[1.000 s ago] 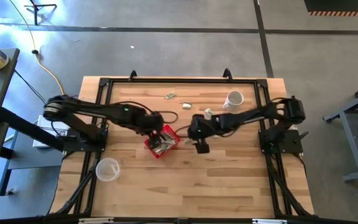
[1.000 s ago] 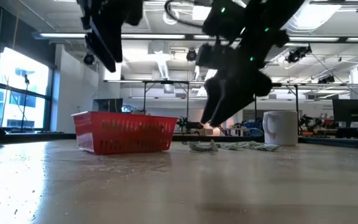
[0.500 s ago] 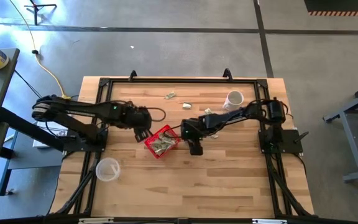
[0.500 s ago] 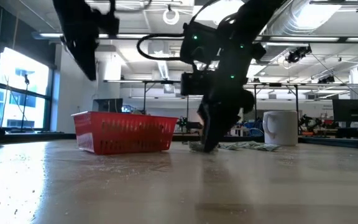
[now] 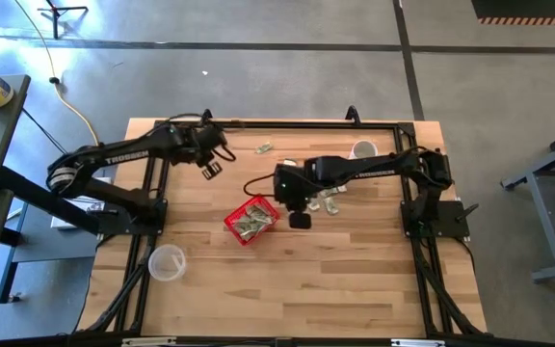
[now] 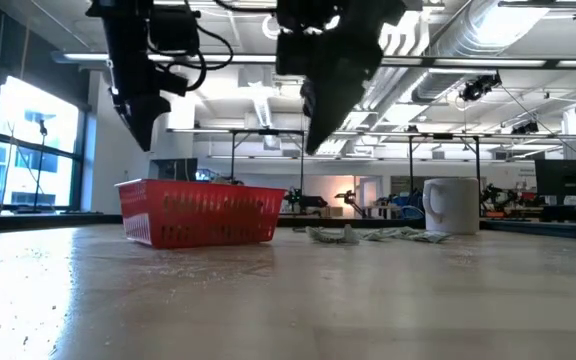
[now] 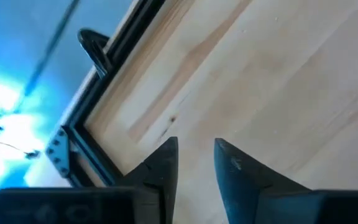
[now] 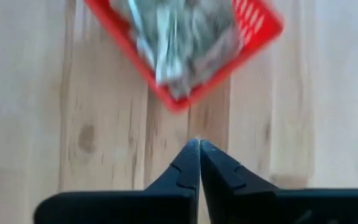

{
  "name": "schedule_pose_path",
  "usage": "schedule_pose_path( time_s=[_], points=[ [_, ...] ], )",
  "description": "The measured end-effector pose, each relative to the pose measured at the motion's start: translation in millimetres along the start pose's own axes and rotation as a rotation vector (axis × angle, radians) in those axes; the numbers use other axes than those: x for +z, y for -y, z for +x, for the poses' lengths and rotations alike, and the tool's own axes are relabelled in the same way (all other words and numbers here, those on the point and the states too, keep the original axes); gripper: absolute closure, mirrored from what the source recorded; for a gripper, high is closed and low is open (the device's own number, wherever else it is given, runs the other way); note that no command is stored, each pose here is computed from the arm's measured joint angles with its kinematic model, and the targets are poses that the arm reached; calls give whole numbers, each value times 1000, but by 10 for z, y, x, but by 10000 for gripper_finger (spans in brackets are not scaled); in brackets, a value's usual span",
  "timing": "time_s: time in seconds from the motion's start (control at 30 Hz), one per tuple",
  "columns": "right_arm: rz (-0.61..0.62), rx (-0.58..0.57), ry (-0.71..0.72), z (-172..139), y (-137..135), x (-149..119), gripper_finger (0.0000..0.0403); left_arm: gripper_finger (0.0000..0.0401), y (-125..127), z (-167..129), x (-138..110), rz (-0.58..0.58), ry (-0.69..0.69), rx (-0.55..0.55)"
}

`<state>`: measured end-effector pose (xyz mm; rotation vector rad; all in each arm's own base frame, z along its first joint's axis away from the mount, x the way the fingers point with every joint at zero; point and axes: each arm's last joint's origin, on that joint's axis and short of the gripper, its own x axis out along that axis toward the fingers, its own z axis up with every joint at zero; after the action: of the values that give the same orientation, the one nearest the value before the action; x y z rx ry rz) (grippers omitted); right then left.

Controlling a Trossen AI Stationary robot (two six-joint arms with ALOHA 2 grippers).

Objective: Pick and place Stevia / Truvia into bins
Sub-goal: Put the green stevia packet into the red basket

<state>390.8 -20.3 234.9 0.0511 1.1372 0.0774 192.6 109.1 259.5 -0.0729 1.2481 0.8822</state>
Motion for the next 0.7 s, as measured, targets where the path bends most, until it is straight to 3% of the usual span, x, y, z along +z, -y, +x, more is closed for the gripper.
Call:
schedule_pose_path(
  time_s=[0.07, 0.17, 0.4, 0.5, 0.6, 0.7],
  points=[
    [9, 17, -51, 59, -1, -89, 391, 261, -75, -6, -15, -38, -4, -30],
    [35, 26, -123, 264, -31, -303, 343, 253, -114, -48, -39, -85, 6, -52],
    [30, -72, -27, 544, -129, -446, 176, 234, -126, -92, -59, -131, 17, -97],
    [25, -90, 12, 634, -124, -500, 128, 231, -125, -92, -58, -131, 17, -101],
    [45, -105, -12, 748, -100, -639, 119, 232, -125, -92, -58, -131, 17, -101],
    [86, -72, -15, 784, -92, -674, 161, 235, -124, -93, -54, -127, 21, -101]
  ],
)
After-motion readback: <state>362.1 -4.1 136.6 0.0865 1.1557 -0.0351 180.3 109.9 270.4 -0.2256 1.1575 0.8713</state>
